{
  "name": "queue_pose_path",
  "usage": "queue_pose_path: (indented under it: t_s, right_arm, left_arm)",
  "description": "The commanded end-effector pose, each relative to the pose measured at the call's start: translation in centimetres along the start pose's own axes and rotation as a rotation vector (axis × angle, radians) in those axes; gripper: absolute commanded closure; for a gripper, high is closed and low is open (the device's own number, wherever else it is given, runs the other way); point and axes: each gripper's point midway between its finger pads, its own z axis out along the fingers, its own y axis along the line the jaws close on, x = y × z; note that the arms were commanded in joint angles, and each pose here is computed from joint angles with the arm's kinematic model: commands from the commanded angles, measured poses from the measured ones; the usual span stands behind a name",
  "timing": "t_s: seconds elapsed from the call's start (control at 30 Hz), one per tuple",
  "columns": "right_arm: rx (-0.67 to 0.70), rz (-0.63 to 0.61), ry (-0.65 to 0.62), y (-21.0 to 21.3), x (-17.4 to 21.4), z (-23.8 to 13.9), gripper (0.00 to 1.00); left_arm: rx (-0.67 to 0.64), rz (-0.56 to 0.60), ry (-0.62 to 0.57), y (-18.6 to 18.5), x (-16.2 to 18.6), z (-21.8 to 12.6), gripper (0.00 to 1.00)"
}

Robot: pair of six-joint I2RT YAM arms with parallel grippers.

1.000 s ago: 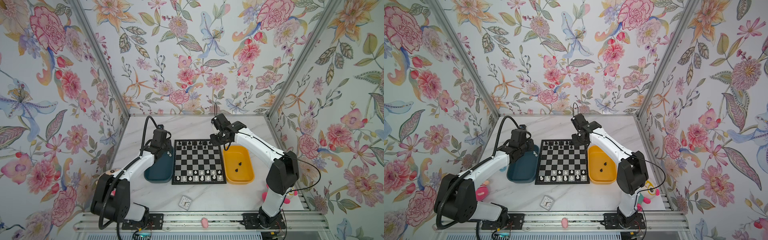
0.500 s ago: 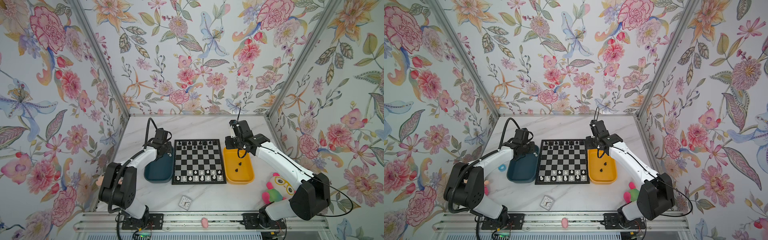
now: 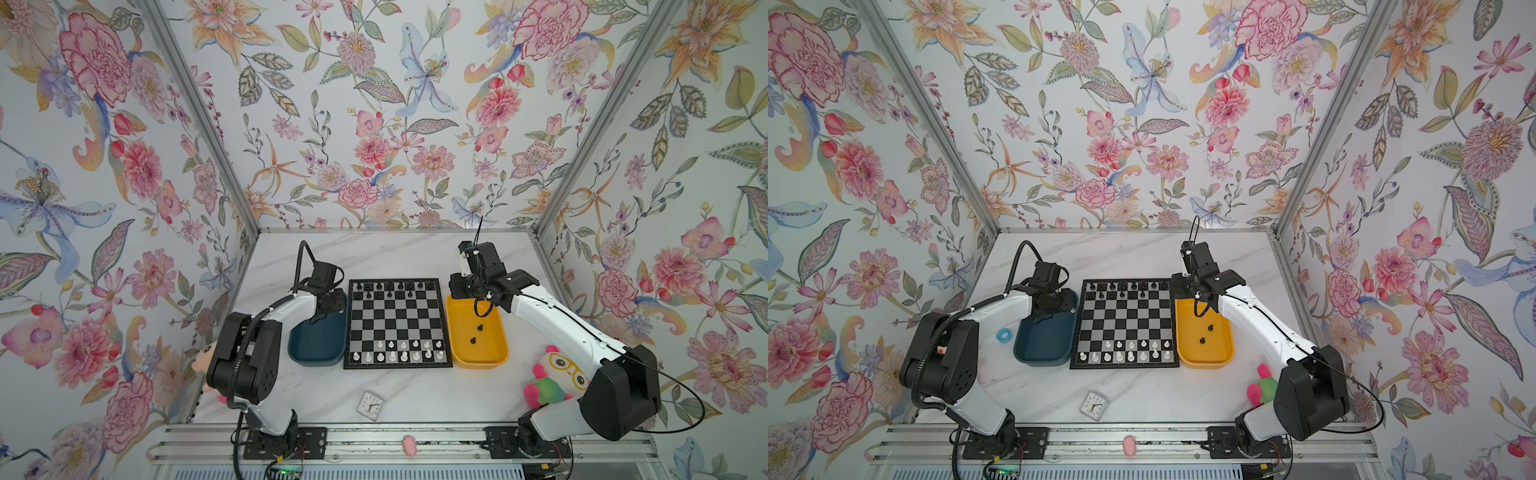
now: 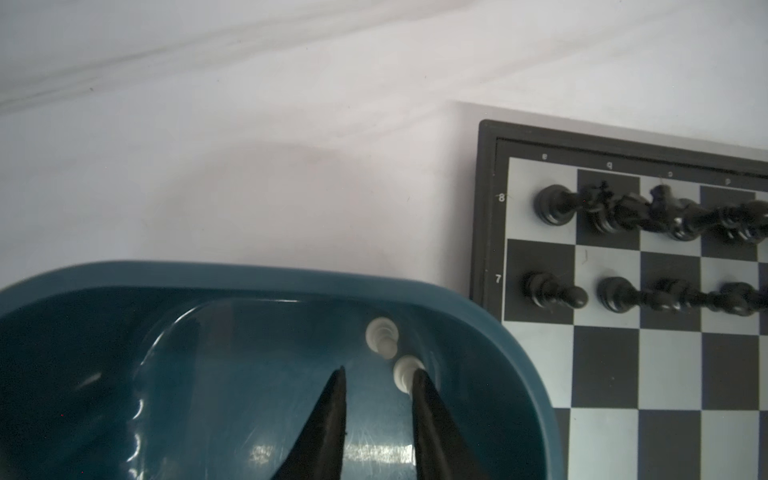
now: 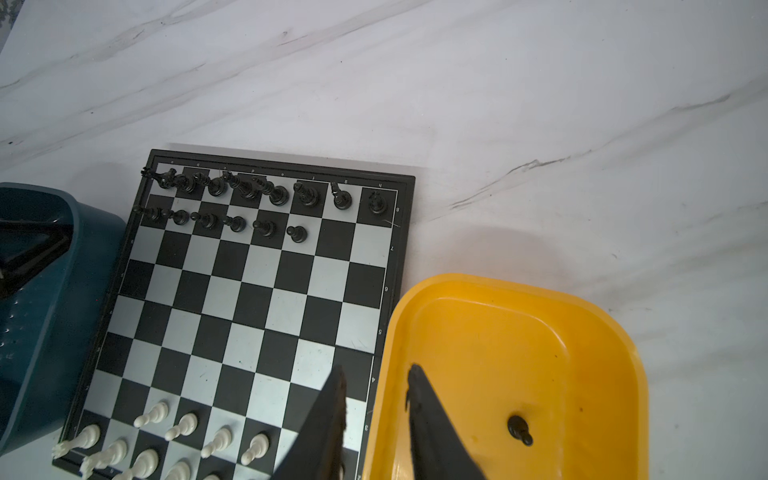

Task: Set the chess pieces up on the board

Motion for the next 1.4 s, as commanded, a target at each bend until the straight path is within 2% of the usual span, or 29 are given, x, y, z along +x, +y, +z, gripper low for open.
queue_pose_path:
  t_s: [0.0,0.97,1.37]
  right_arm:
    - [-0.003,0.018,0.006,-0.1,0.1,0.5,0.73]
    - [-0.005,0.032,0.036,-0.2,0.8,1.3,0.72]
    - [-0.009,0.036,0.044,-0.2,1.0,1.6,0.73]
  left_arm:
    - [0.010,-0.019,0.009,0.1,-0.3,0.6,0.71]
    - [0.002,-0.013,0.002,0.0,-1.2,1.5,0.72]
    - [-0.007,-0.004,0.037,0.1,-0.6,2.1,0.76]
